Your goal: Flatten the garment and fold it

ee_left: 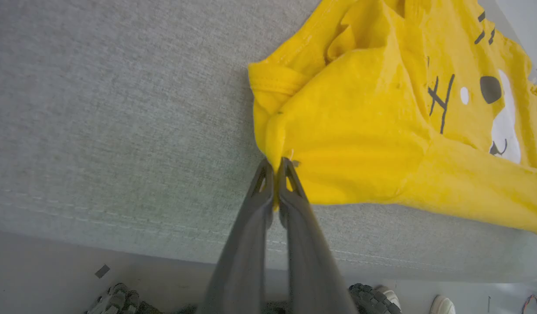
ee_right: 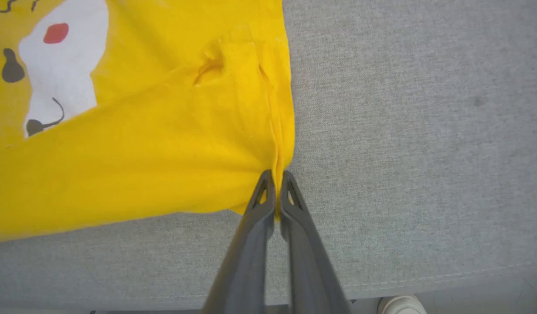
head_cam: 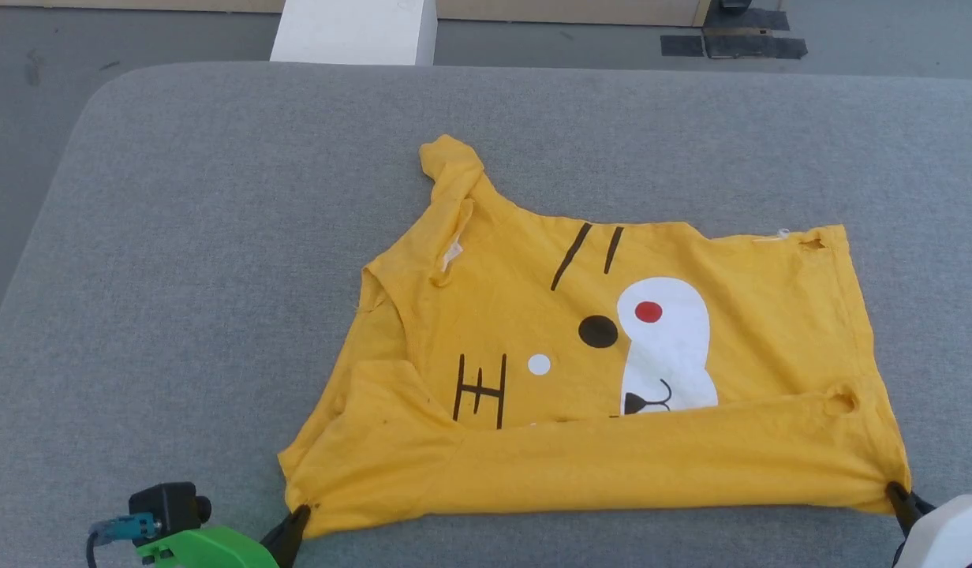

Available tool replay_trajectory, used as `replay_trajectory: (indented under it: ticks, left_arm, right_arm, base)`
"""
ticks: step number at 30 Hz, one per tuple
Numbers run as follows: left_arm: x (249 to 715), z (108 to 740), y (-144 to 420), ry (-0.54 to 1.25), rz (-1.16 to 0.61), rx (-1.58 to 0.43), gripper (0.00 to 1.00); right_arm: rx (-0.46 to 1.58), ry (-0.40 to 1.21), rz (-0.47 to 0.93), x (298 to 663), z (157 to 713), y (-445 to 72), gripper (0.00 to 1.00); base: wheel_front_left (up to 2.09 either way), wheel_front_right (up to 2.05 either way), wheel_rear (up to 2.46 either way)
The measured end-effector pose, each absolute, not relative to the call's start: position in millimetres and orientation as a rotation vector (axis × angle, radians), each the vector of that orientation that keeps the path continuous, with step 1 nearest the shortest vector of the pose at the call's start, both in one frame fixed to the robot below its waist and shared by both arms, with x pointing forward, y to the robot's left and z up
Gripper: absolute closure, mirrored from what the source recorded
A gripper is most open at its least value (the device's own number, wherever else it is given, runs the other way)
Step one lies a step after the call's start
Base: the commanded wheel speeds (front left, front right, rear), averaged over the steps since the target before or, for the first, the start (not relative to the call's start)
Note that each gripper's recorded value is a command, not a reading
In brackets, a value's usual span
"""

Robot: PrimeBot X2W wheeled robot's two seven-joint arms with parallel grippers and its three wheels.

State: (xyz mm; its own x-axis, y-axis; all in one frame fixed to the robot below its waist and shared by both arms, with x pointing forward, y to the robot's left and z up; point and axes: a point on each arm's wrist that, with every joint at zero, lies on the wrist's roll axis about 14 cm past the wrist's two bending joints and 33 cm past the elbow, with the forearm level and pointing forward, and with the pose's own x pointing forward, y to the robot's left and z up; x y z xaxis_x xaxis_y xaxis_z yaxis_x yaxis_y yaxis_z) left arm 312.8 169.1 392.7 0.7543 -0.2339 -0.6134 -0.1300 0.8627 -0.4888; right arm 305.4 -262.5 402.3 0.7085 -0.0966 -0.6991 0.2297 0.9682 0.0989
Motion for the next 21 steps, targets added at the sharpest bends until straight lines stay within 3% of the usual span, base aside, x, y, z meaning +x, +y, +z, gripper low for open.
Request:
replay_trajectory:
  ticks: [13,15,16,17,18,19,20,21]
  left_arm:
    - [315.5,369.2,167.7,0.779,-0.042,-0.552,1.00]
    - [317.6,369.8,169.3,0.762,-0.034,-0.554,1.00]
    - [318.8,370.6,169.4,0.752,-0.033,-0.558,0.84]
    - [319.9,371.6,169.4,0.743,-0.032,-0.564,0.69]
    - [321.6,373.1,169.5,0.731,-0.030,-0.573,0.49]
    - [322.8,374.1,169.9,0.725,-0.029,-0.575,0.38]
    - [324.3,375.6,170.5,0.715,-0.029,-0.578,0.22]
    - [325.5,377.0,171.2,0.706,-0.027,-0.580,0.15]
  right_arm:
    - [0.209,0.807,-0.206,295.2,379.6,-264.1,1.00]
    - [0.213,0.795,-0.208,297.2,379.6,-264.4,0.35]
    - [0.214,0.790,-0.208,298.4,379.8,-264.4,0.00]
    - [0.215,0.784,-0.209,299.6,380.1,-264.4,0.00]
    - [0.220,0.776,-0.209,301.1,380.8,-264.4,0.00]
    - [0.221,0.765,-0.209,303.1,382.0,-264.6,0.00]
    - [0.221,0.760,-0.208,304.6,382.8,-264.5,0.00]
    - [0.222,0.756,-0.206,305.5,383.2,-264.2,0.00]
  base:
    - [0.00,0.00,0.00]
    - [0.00,0.00,0.00]
    - [0.00,0.00,0.00]
    - [0.00,0.00,0.00]
    - [0.00,0.00,0.00]
    - [0.00,0.00,0.00]
    - [0.00,0.00,0.00]
    - [0.00,0.00,0.00]
